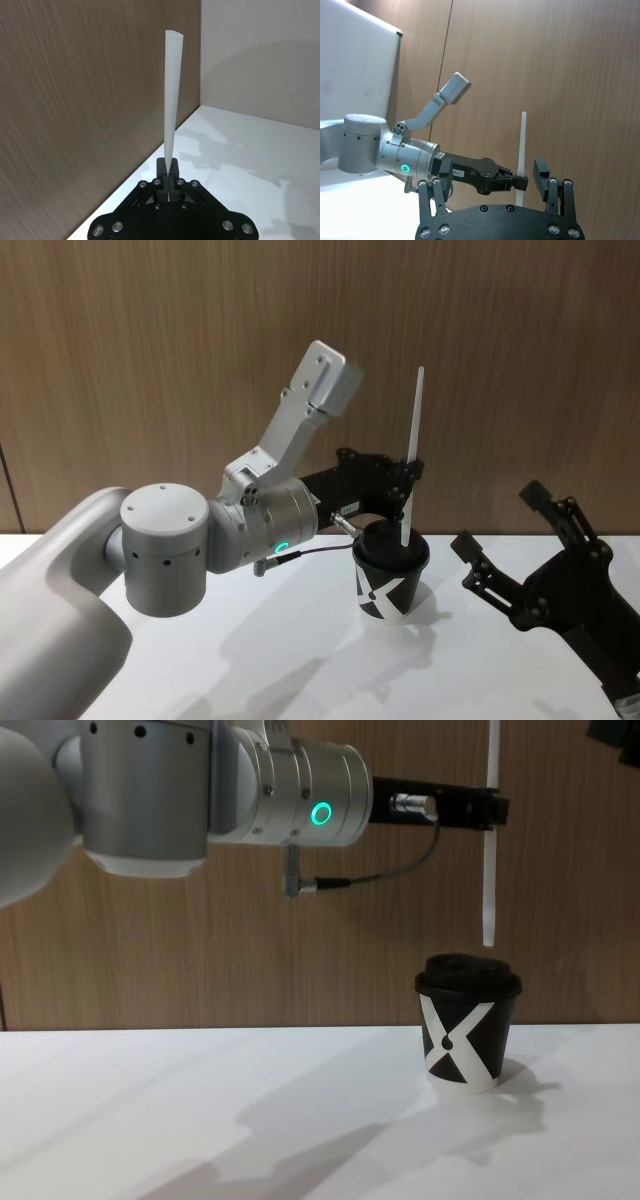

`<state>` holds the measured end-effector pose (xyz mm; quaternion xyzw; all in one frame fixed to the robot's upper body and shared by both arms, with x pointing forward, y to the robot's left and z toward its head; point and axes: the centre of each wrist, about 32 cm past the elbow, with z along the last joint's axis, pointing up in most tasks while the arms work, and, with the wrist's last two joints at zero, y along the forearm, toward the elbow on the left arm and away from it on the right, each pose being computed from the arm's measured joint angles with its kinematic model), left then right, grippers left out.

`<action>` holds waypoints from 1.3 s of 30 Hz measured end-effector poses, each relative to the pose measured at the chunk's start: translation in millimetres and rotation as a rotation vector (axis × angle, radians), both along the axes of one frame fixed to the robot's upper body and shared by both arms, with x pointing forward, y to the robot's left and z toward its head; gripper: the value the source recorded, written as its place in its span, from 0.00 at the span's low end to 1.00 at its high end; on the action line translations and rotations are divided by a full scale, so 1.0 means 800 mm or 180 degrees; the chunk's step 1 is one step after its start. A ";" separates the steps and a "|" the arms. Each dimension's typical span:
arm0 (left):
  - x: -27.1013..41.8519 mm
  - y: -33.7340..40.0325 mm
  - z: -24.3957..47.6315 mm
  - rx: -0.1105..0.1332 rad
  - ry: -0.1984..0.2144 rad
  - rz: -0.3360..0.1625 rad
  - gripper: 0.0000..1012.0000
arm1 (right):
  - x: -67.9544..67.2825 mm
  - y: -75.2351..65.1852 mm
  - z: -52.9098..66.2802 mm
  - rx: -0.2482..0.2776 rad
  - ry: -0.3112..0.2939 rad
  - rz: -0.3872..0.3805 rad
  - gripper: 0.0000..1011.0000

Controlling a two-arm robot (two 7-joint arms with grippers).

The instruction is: Pick up the straw with one hand, pass it to the other hand, and insert it into the cup.

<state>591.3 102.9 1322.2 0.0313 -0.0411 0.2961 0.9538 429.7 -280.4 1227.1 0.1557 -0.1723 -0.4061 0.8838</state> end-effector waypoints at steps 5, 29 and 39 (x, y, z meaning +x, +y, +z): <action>0.0035 -0.0012 -0.0028 0.0013 -0.0003 0.0002 0.01 | 0.000 0.000 0.000 0.0000 0.0000 0.0000 0.99; 0.0235 -0.0059 -0.0152 0.0054 -0.0039 -0.0010 0.01 | 0.000 0.000 0.000 0.0000 0.0000 0.0000 0.99; 0.0297 -0.0089 -0.0188 0.0064 -0.0022 -0.0033 0.01 | 0.000 0.000 0.000 0.0000 0.0000 0.0000 0.99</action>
